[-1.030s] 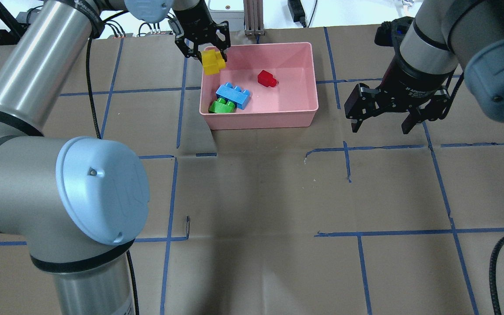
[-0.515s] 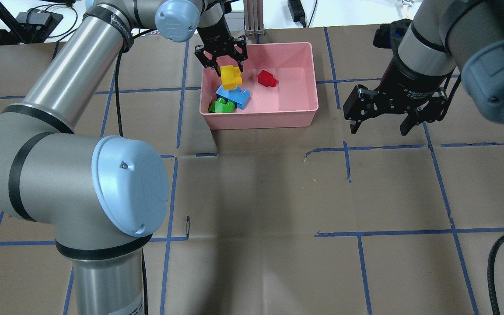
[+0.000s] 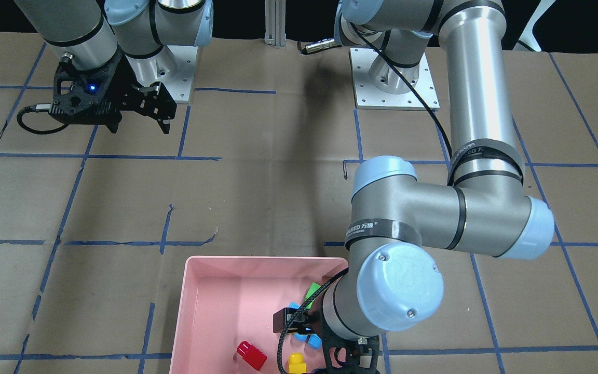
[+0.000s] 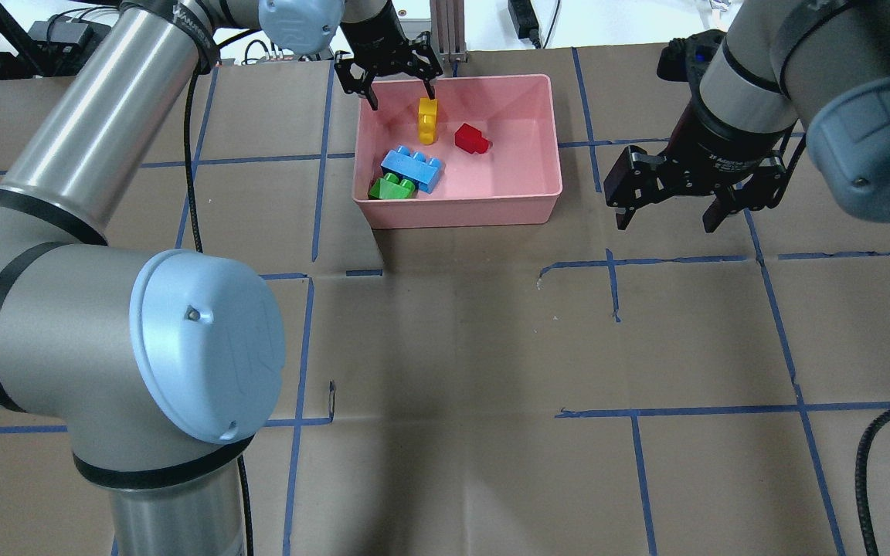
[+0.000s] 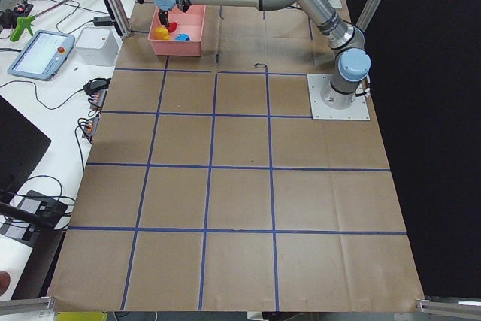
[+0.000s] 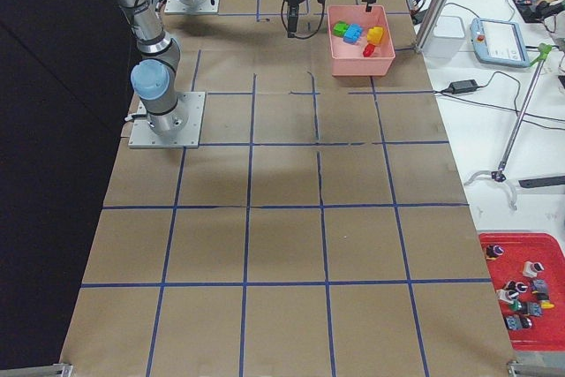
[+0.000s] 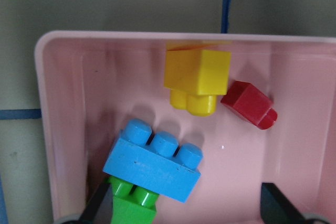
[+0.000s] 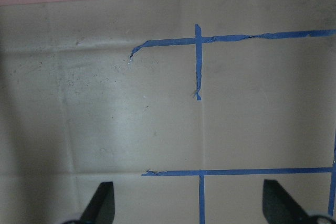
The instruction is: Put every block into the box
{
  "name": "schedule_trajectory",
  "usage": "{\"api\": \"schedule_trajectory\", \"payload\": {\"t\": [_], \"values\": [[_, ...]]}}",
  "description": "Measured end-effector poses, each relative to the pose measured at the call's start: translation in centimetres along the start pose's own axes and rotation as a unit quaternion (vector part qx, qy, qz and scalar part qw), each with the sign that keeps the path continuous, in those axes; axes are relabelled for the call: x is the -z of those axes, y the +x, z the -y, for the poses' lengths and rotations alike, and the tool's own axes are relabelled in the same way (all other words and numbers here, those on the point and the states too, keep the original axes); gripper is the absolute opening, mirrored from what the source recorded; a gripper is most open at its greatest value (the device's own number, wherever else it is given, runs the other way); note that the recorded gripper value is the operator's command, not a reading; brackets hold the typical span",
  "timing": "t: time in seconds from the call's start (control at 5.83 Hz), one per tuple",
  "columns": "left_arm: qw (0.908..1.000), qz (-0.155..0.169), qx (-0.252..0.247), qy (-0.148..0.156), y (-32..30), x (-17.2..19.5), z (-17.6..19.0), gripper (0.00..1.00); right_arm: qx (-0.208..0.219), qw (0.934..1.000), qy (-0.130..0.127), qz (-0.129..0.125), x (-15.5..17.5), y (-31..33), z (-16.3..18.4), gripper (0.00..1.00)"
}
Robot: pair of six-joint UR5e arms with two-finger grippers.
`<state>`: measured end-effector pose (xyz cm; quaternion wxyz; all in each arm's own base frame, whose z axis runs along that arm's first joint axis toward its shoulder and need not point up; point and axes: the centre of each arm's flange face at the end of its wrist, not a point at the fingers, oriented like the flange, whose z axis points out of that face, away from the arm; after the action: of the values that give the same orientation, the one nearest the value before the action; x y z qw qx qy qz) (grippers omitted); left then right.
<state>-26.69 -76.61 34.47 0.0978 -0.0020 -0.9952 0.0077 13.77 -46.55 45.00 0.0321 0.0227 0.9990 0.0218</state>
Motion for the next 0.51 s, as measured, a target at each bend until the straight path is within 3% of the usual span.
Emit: {"api": "schedule_trajectory", "payload": {"t": [0.34, 0.51], "values": [[0.999, 0.028, 0.004, 0.036, -1.0, 7.3, -2.7, 0.99, -0.001, 1.0, 0.0, 0.0, -0.9, 0.0, 0.9, 1.0], [0.9984, 0.041, 0.015, 0.037, -3.7, 9.6, -4.3, 0.99, -0.001, 1.0, 0.001, 0.001, -1.0, 0.0, 1.2, 1.0]]}}
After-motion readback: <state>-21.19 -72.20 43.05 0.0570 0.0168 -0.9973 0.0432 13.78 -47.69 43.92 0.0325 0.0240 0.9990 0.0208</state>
